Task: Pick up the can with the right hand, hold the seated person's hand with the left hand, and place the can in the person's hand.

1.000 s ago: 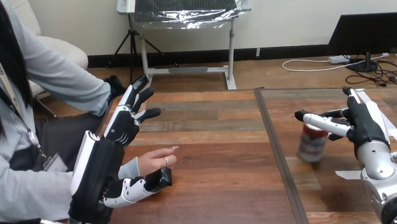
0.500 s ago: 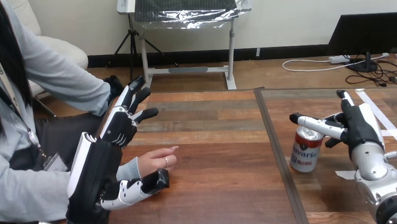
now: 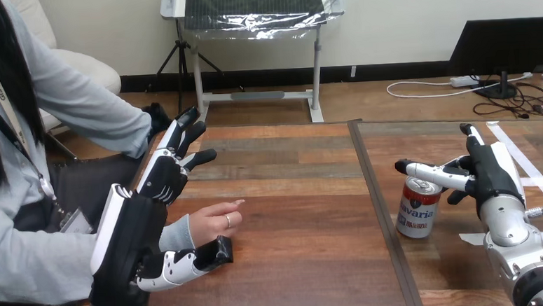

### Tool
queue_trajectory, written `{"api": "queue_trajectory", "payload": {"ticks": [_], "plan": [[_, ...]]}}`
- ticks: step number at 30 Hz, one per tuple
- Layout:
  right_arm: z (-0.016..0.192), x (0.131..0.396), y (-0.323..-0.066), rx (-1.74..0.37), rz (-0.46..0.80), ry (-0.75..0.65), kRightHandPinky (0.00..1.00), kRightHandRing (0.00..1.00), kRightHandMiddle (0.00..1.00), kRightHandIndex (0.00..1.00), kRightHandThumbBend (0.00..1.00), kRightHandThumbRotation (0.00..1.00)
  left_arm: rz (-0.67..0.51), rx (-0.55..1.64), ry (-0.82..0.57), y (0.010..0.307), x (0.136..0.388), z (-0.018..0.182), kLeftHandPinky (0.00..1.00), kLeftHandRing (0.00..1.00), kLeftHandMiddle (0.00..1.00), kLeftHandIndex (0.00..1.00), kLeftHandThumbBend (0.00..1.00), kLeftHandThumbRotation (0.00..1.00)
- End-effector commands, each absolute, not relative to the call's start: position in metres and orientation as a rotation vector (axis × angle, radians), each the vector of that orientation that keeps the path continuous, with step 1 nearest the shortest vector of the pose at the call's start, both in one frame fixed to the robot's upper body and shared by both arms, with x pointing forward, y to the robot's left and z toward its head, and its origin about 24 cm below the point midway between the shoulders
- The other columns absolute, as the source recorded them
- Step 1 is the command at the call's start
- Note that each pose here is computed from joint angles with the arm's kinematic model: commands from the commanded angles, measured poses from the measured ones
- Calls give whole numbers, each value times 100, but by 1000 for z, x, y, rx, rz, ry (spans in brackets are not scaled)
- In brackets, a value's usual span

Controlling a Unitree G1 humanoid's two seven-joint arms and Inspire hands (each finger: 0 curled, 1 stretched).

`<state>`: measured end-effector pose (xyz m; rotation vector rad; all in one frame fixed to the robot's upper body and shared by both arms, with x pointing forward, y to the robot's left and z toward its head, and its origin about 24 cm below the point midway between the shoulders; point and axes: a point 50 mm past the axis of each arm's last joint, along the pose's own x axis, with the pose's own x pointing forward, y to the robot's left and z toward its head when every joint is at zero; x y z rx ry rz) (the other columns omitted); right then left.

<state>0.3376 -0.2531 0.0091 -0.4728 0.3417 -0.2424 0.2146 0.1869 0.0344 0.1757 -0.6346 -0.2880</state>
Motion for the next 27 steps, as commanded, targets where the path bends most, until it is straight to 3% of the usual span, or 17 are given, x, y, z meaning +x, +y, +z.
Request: {"api": "queue_trajectory", "payload": {"ticks": [1,9,15,19,27], "plan": [[33,356,-241,-426,-253,245,41,60,74,93,100,19,-292,169,-721,186,220,50,82,94,98,94,100,61],[32,356,-240,-438,-247,251,52,69,81,89,100,15,-287,154,-726,187,220,50,83,94,97,94,100,60],[31,356,-239,-450,-222,265,57,74,81,91,100,21,-286,151,-729,187,220,50,82,93,96,93,100,60],[31,356,-238,-455,-212,257,62,78,83,94,100,29,-286,151,-729,186,220,50,82,93,96,93,100,60],[32,357,-237,-461,-200,244,58,74,84,97,100,46,-293,169,-726,186,221,50,83,94,97,94,100,61]]}}
